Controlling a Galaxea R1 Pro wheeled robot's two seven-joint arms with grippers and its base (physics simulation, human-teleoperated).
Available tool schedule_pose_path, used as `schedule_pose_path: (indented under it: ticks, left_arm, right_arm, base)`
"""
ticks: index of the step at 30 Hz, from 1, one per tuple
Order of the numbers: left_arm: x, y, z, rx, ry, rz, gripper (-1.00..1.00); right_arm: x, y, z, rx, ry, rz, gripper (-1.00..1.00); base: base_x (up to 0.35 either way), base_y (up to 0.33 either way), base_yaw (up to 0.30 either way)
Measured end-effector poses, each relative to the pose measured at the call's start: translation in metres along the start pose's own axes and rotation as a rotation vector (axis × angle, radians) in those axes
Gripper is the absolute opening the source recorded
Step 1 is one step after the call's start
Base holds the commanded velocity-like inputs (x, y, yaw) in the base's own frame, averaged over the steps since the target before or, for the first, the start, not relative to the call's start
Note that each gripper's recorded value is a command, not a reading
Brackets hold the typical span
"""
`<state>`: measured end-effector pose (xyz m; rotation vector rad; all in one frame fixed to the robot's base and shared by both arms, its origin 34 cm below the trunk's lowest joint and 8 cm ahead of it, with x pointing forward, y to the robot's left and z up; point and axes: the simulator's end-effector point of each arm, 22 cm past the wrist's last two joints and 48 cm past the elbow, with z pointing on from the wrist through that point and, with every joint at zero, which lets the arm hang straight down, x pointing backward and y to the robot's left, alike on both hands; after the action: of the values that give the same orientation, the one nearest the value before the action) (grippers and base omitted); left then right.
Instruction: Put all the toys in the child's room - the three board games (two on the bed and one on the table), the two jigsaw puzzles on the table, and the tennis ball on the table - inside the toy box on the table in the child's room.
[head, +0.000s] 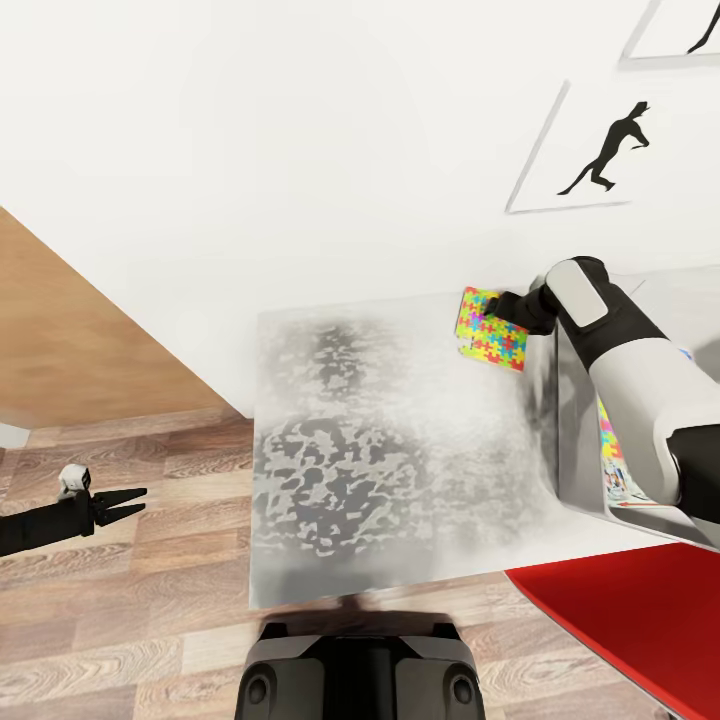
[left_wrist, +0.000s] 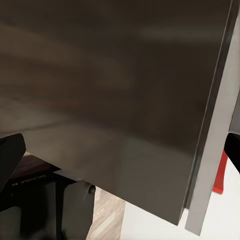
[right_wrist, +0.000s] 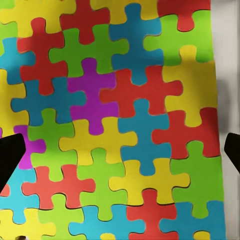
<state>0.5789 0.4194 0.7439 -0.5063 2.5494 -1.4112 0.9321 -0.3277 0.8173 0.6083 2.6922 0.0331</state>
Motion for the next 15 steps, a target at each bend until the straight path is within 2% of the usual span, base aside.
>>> schedule_pose_path:
  ticks: [15]
  left_arm:
    - [0.0028, 0.0049, 0.0014, -0.004, 0.005, -0.008, 1.0]
  right_arm:
    - [-0.0034, 0.0032, 0.0009, 0.004, -0.017, -0.025, 1.0]
  base:
    - [0.0, 0.0, 0.0]
